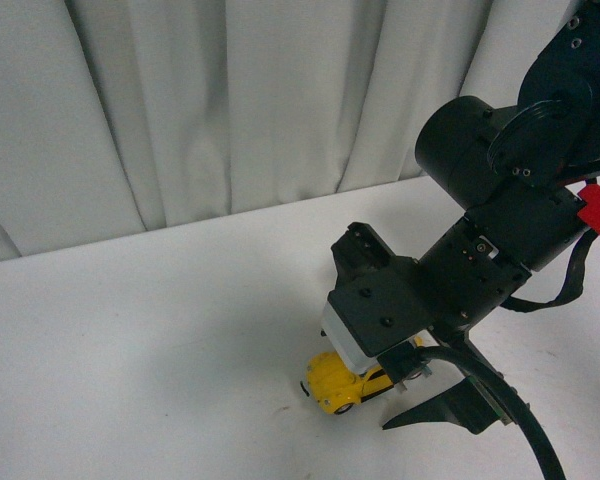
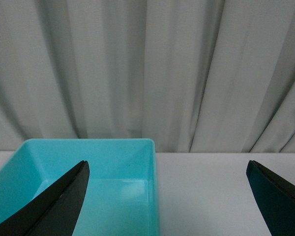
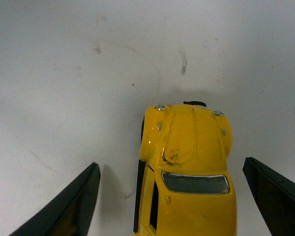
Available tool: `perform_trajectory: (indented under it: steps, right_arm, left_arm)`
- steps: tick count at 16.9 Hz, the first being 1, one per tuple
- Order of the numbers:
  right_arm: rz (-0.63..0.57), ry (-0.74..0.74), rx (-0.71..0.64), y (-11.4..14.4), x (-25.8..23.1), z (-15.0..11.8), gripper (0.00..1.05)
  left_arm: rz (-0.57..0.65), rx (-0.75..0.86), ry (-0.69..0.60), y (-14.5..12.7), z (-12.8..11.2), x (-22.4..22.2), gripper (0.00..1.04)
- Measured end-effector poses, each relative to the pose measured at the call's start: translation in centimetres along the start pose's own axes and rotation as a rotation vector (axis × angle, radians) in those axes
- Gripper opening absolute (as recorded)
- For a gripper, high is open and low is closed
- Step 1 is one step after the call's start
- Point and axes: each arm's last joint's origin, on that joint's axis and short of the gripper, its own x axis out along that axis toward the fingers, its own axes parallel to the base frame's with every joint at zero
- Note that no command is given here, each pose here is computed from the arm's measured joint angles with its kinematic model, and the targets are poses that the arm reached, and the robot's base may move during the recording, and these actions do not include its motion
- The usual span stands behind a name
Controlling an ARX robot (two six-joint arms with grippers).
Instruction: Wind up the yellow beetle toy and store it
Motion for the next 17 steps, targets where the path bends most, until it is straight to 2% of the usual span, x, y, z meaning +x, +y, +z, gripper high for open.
perform_trajectory:
  steps: [5,7,17]
  right_arm:
    - [0.015,0.031,0.009,0.1,-0.1,-0.1,0.45]
    - [0.015,0.035,0.021,0.1,-0.1,-0.1,0.42]
    - [-0.019,-0.004,0.118,0.1,0.1,-1.7,0.42]
  left_arm:
    - [0.000,0.000,0.000,0.0,0.0,0.0,0.98]
    - [0.000,0.000,0.000,0.0,0.0,0.0,0.98]
    - [0.000,0.000,0.000,0.0,0.0,0.0,0.98]
